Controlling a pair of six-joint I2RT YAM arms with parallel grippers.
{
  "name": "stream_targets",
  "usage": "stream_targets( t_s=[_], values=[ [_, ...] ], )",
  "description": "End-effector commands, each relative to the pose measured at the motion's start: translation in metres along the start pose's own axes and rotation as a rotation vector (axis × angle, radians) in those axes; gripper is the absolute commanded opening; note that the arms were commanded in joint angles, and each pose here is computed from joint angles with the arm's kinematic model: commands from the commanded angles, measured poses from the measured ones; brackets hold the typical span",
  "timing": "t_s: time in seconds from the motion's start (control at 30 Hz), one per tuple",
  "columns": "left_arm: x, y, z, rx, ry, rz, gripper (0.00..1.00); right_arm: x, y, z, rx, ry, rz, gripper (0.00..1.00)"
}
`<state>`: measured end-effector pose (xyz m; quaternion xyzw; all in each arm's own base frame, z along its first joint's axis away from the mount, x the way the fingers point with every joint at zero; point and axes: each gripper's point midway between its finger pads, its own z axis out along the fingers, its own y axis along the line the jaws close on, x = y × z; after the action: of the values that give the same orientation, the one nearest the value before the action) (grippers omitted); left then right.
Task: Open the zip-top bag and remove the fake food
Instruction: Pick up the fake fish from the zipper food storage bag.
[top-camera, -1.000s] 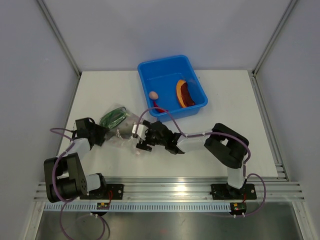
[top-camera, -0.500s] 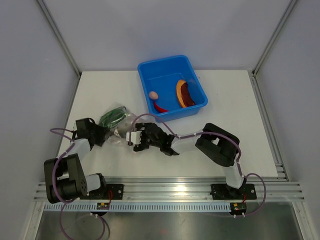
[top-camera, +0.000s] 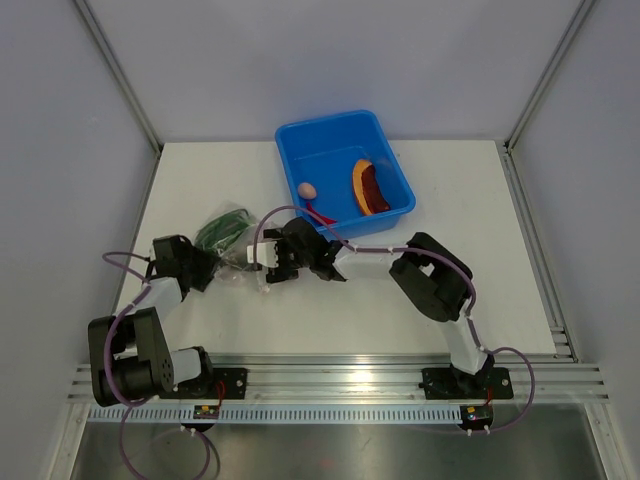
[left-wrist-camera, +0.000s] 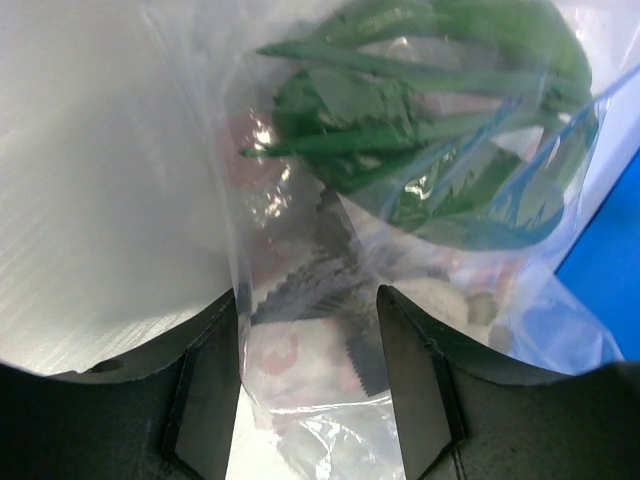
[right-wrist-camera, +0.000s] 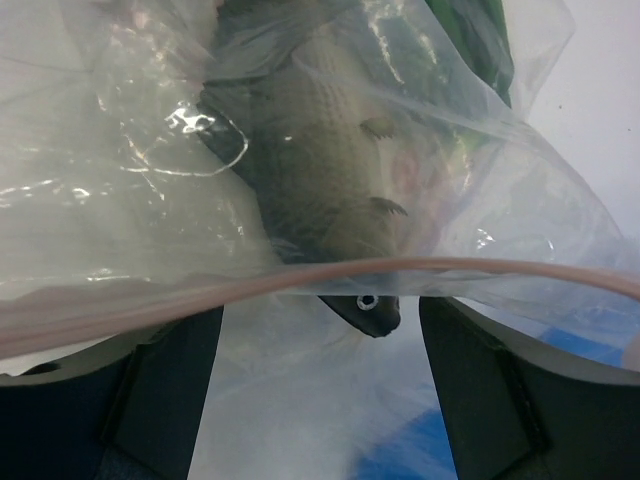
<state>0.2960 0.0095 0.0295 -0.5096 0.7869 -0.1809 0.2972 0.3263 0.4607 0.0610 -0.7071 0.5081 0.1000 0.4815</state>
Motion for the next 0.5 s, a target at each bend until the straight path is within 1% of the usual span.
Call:
stream_targets(
  t_s=[0.0,0.23,0.43,0.47],
  values=[
    [0.0,-0.014,0.001,0.069,0.005,0.05,0.57,0.003,0.004,0.012,-0.072,-0.004,-0.023,0.86],
    [0.002,-0.017,0.001,0.076,0.014,0.06,0.56,0.009,0.001,0.026,-0.109,-0.016,-0.021,0.86],
    [0.013,-0.022,0.004,0.081,0.047,0.091,0.55,0.01,-0.001,0.039,-0.12,-0.028,-0.018,0.87],
    [0.013,-0.029,0.005,0.105,0.035,0.101,0.55,0.01,0.0,0.043,-0.129,-0.033,-0.017,0.87]
  ],
)
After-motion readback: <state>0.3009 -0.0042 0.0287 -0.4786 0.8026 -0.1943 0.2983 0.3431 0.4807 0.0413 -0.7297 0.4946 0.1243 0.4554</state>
